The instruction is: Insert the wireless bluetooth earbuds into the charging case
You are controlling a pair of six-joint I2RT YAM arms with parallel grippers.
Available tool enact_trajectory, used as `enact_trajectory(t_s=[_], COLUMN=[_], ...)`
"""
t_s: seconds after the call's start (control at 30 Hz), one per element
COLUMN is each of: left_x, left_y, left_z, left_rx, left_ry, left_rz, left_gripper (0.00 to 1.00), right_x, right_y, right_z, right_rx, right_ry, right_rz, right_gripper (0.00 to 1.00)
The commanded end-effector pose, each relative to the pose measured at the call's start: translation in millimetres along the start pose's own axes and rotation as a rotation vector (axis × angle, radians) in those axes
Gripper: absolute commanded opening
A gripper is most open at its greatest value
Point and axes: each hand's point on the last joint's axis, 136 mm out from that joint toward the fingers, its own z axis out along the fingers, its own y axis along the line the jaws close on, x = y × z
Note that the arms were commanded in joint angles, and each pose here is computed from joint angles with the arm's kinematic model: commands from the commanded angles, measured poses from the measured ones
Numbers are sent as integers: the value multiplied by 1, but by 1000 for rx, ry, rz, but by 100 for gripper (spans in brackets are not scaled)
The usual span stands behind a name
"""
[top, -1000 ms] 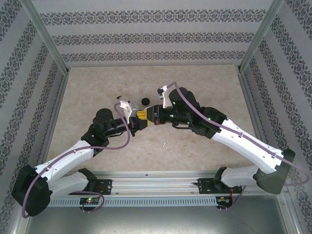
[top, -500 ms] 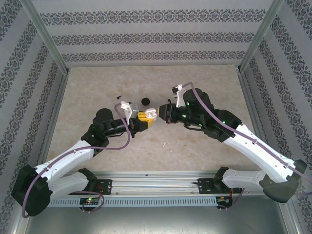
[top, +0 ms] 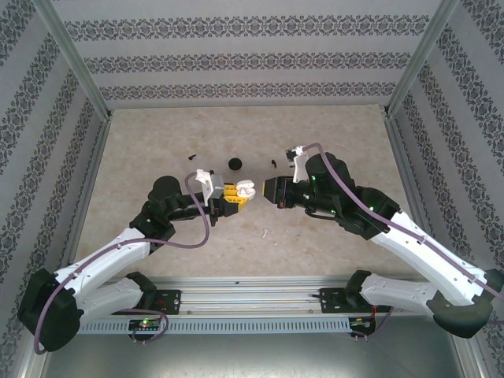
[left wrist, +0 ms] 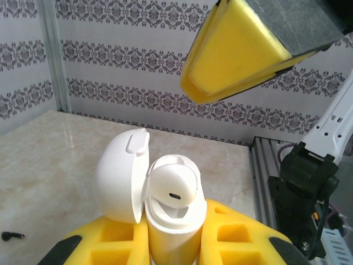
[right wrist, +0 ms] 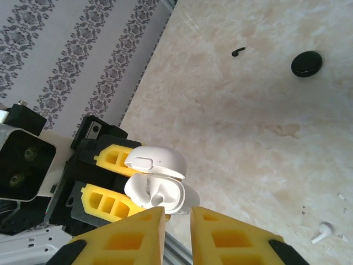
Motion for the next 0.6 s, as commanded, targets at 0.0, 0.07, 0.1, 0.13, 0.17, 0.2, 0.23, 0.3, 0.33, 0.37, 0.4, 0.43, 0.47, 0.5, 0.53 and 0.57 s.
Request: enact_trajectory(t_s=[0.0, 0.07, 0.1, 0.13, 0.17, 0.2, 0.23, 0.3, 0.33, 0.37, 0.4, 0.43, 0.47, 0.5, 0.53, 0.57], left_x=[-14, -14, -13, -13, -13, -13, -12, -12, -11, -11, -10, -9, -9, -9, -8, -6], left_y=[-7, -4, -3, -2, -1, 0, 1, 2, 3, 4, 6, 7, 9, 10, 12, 13], left_z=[-3, -4, -4, -5, -5, -5, -5, -5, -5, -5, -5, -5, -6, -6, -5, -4], left_rx=[12, -13, -19, -29, -34, -41, -46, -56, -61, -69, -76, -87, -97, -104, -107, -106], left_ry=[-52, -48, -45, -41, -40, -36, -34, -32, -30, -28, -26, -23, -20, -18, -10, -2], left_rz=[162, 199, 212, 228, 245, 255, 266, 286, 297, 304, 310, 316, 318, 320, 318, 313], left_gripper=[10, 9, 9, 9, 9, 9, 9, 9, 9, 9, 9, 9, 9, 9, 9, 9], right_x=[0, 1, 1, 2, 2, 3, 3, 4, 3, 2, 1, 0, -1, -1, -1, 0], right_y=[7, 10, 11, 13, 15, 16, 19, 23, 25, 26, 26, 26, 26, 26, 26, 26], right_z=[-2, -1, 0, 0, 1, 2, 3, 6, 7, 8, 9, 11, 13, 16, 18, 21], right_rx=[-43, -55, -59, -64, -67, -69, -75, -77, -76, -73, -65, -57, -48, -41, -33, -23], right_ry=[-3, 4, 8, 14, 19, 25, 31, 41, 42, 41, 37, 36, 38, 42, 42, 48], right_rz=[-38, -56, -66, -79, -94, -106, -123, -150, -159, -166, -168, -168, -172, -174, -180, -186], right_gripper=[20, 21, 21, 21, 21, 22, 23, 23, 24, 24, 24, 24, 25, 26, 28, 30])
